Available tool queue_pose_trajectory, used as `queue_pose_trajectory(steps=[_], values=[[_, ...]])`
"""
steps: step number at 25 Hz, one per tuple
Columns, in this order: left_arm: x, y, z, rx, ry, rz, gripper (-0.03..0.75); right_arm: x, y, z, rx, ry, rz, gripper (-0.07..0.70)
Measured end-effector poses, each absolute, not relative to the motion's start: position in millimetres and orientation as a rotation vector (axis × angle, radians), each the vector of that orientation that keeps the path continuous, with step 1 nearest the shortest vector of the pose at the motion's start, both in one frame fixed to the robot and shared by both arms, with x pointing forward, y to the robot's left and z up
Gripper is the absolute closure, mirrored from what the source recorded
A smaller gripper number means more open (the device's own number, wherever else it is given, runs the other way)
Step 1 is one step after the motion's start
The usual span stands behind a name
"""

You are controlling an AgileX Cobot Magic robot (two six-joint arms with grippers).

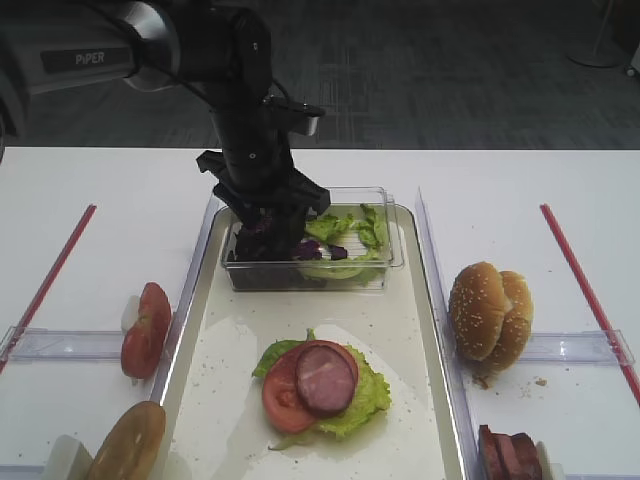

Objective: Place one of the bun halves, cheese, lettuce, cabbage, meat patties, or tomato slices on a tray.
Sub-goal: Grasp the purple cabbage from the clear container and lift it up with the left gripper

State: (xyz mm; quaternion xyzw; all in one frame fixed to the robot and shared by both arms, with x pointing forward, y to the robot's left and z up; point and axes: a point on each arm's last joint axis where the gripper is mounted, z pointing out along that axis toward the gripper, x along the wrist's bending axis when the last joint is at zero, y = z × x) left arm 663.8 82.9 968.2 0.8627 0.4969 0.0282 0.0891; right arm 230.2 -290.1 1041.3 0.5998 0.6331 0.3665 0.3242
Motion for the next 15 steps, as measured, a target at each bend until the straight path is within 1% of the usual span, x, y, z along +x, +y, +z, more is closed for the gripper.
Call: queue_pose_trajectory(steps=[6,15], values=[[668.3,80.7,955.4,2.565,1.473,0.09,0.31,230.2,-290.1,1041.3,1.575,1.659,0.962,0.267],[672.3,78.8,954.5,2.542,1.442,0.126,0.336,230.2,-290.1,1041.3,1.575,1.659,0.962,0.267]])
